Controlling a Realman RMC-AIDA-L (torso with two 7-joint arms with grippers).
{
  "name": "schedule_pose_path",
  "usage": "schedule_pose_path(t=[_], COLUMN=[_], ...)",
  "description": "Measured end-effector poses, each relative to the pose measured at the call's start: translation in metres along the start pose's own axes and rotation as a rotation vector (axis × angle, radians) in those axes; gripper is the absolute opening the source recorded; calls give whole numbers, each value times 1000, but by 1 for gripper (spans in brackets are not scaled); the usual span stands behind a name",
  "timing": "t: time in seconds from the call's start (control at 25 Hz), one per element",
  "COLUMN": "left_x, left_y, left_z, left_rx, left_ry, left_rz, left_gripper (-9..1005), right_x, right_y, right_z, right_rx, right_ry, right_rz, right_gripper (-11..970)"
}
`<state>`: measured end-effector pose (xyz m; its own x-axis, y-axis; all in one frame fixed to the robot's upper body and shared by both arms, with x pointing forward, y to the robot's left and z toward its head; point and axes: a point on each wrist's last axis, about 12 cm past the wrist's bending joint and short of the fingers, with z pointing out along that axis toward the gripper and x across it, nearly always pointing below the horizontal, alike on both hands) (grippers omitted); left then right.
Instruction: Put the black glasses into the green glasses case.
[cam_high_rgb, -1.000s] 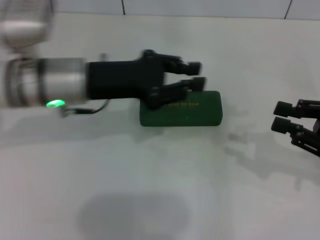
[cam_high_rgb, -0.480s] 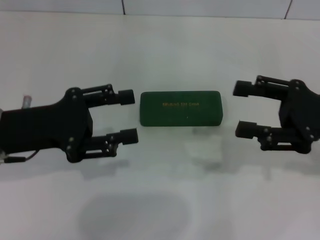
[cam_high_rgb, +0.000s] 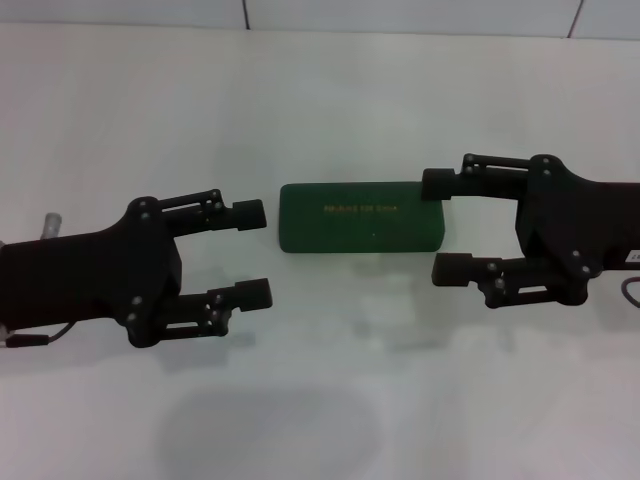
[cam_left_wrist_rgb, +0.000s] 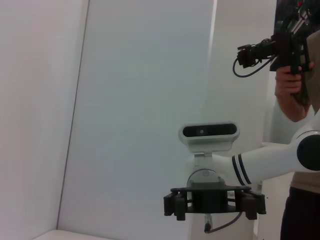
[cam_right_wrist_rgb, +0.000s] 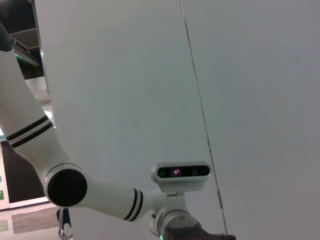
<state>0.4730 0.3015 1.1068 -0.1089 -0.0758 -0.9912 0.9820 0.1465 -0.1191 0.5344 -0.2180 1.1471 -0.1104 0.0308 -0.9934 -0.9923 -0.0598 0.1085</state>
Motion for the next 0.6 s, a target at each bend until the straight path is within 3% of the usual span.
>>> schedule_pose_path(t=[0.6], left_x=[2], left_y=[3], left_z=[-1], left_rx=[-39], left_ry=[-30], left_rz=[18], left_gripper=[725], right_x=[2], right_y=[2], right_z=[-1], right_rx=[0], right_ry=[-3], right_rz=[8], right_gripper=[776])
